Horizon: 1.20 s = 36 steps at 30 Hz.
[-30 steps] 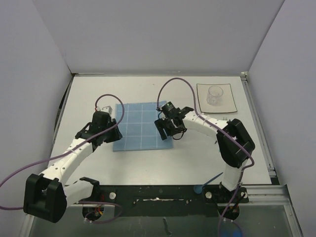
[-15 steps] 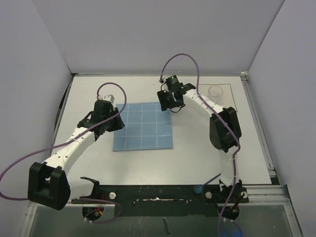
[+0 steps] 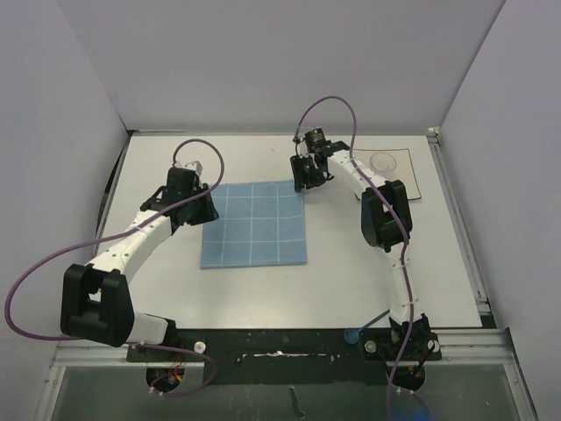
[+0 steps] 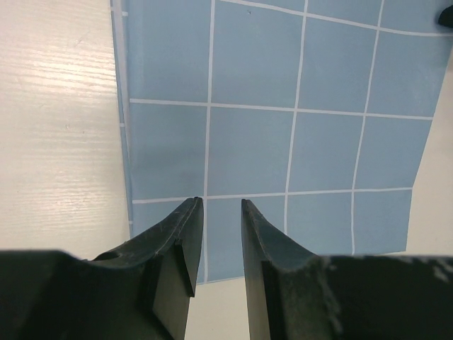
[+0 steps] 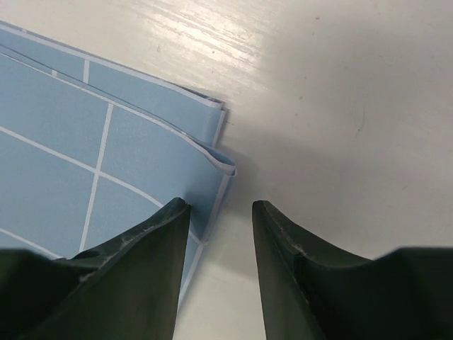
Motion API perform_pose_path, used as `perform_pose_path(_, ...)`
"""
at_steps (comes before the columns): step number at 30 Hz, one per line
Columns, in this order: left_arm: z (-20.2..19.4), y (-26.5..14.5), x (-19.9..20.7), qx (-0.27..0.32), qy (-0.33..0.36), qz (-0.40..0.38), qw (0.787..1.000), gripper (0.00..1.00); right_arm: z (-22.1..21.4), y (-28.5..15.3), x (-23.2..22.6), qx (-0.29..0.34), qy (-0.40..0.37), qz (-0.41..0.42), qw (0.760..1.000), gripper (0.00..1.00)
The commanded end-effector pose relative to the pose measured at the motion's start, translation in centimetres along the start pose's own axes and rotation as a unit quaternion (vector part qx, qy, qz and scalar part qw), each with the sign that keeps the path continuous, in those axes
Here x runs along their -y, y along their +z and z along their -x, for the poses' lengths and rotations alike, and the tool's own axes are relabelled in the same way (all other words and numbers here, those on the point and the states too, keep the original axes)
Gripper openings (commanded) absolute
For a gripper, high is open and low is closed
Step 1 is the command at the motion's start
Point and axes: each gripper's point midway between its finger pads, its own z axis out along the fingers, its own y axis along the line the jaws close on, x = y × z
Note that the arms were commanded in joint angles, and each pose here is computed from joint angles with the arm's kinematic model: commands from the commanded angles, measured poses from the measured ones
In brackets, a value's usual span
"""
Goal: Set the dinner table for one person
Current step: Adjust the napkin at the center of the board.
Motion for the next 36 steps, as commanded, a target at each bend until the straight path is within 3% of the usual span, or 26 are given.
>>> perform_pose_path(1, 2.8, 0.3, 1.3, 0.032, 0.008, -0.028, 0.999, 0.27, 2.4, -1.1, -1.6, 0.032, -0.004, 0.030, 0.999, 0.39)
perform_pose_path(7, 2.0, 1.0, 1.2, 0.021, 0.002, -0.030, 0.999, 0.26, 2.6, -1.1, -1.5, 0.035, 0.002, 0.026, 0.999, 0.00)
perform_pose_path(22, 0.2, 1.3, 0.5, 0.008, -0.012, -0.028, 1.000, 0.26, 8.0, -3.2, -4.4, 0.099, 0.022, 0.080, 0.992, 0.00)
perform_pose_path(31, 0.0, 1.4, 0.4, 0.003, -0.010, -0.025, 1.000, 0.26, 5.2, 0.0, -3.5, 0.064, 0.039, 0.079, 0.994, 0.01)
perform_pose_path(33, 0.0, 1.6, 0.4, 0.000, -0.010, -0.024, 1.000, 0.26, 4.5, 0.8, -3.3, 0.054, 0.042, 0.078, 0.995, 0.24)
perform_pose_path(36, 0.0, 1.7, 0.4, -0.002, -0.010, -0.024, 1.000, 0.25, 4.0, 0.9, -3.0, 0.048, 0.043, 0.072, 0.995, 0.38)
